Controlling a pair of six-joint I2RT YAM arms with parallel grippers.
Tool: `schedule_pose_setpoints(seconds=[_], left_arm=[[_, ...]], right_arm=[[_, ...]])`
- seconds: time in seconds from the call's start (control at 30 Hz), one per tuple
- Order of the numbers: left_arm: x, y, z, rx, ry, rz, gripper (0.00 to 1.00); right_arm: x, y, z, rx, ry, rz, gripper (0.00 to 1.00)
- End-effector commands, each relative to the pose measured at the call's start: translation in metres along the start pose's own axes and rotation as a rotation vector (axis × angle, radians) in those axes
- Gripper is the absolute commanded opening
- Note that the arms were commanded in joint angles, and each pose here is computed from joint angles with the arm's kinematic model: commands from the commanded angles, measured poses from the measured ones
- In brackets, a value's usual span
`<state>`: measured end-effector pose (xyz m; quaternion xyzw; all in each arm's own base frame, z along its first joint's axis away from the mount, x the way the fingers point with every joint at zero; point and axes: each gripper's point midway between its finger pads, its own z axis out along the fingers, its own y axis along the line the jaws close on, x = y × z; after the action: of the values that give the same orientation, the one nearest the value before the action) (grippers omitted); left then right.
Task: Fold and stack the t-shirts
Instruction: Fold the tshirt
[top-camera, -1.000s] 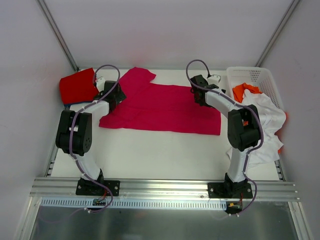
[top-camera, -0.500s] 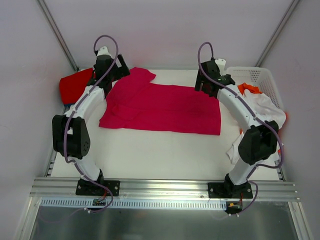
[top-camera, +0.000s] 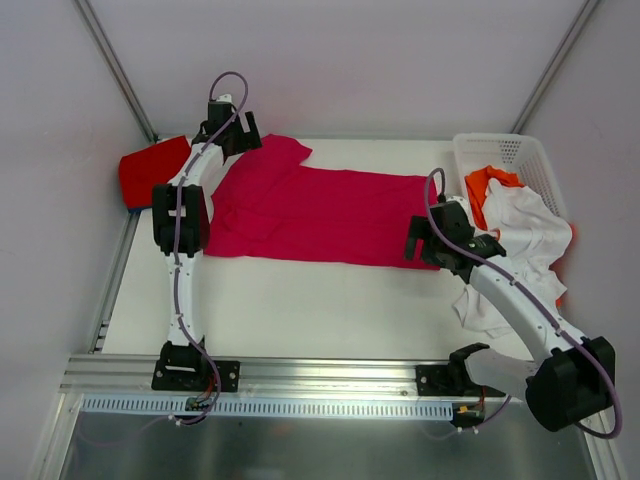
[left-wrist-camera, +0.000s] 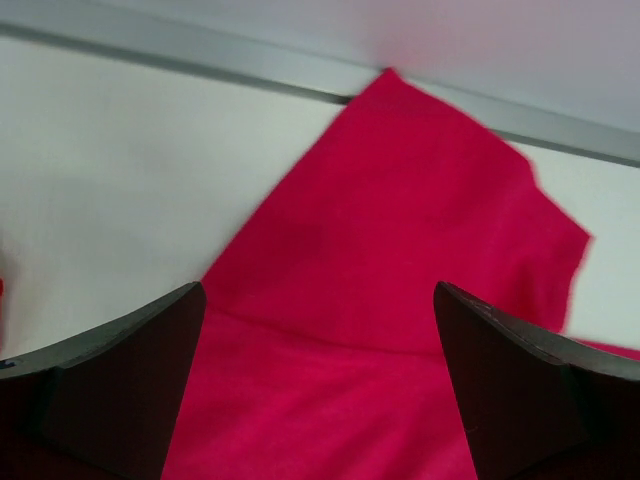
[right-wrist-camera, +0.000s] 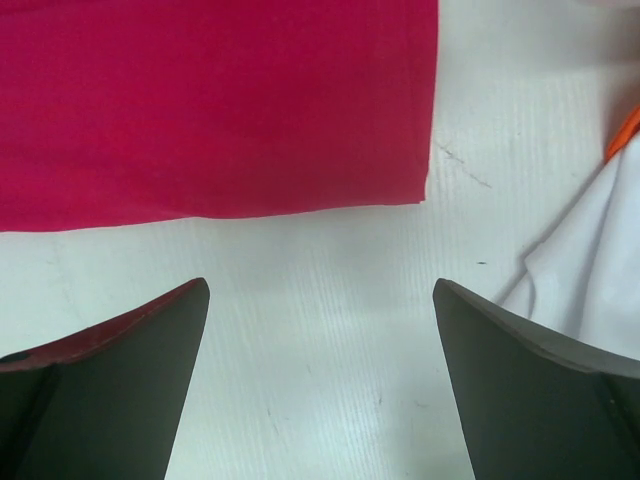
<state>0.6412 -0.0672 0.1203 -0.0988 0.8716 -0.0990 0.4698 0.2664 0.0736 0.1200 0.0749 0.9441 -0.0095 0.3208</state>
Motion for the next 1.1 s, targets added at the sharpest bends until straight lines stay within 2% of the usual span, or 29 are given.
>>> schedule_pose_setpoints(seconds=[0.0,0.3,0.37,0.6,0.63,0.9,1.07], left_arm=[[-0.023,0.0,0.003,0.048,-0.015,0.004,0.99],[-0.021,0.017,0.035,0.049,-0.026,-0.007,0.99],[-0.027,0.023,0.039,0.046,-0.039,-0.027,0.99],[-0.009,0.027,0.057,0.065,-0.005,-0.104,0.99],[-0.012,0.04,0.057,0.053,-0.008,-0.136,0.99],[0.024,0.03,0.064,0.152,0.118,-0.335,0.99],[0.047,0.012,0.073,0.247,0.202,-0.434,0.91]], right_arm=[[-0.021,0.024,-0.013,-0.145,-0.101,0.06,1.0],[-0.019,0.037,-0.024,-0.206,-0.12,0.04,0.99],[-0.017,0.038,-0.025,-0.214,-0.118,0.046,1.0],[-0.018,0.034,-0.034,-0.216,-0.137,0.05,1.0],[-0.02,0.035,-0.036,-0.223,-0.146,0.05,0.99],[-0.027,0.033,-0.055,-0.252,-0.184,0.061,1.0],[-0.025,0.027,-0.062,-0.245,-0.191,0.062,0.99]])
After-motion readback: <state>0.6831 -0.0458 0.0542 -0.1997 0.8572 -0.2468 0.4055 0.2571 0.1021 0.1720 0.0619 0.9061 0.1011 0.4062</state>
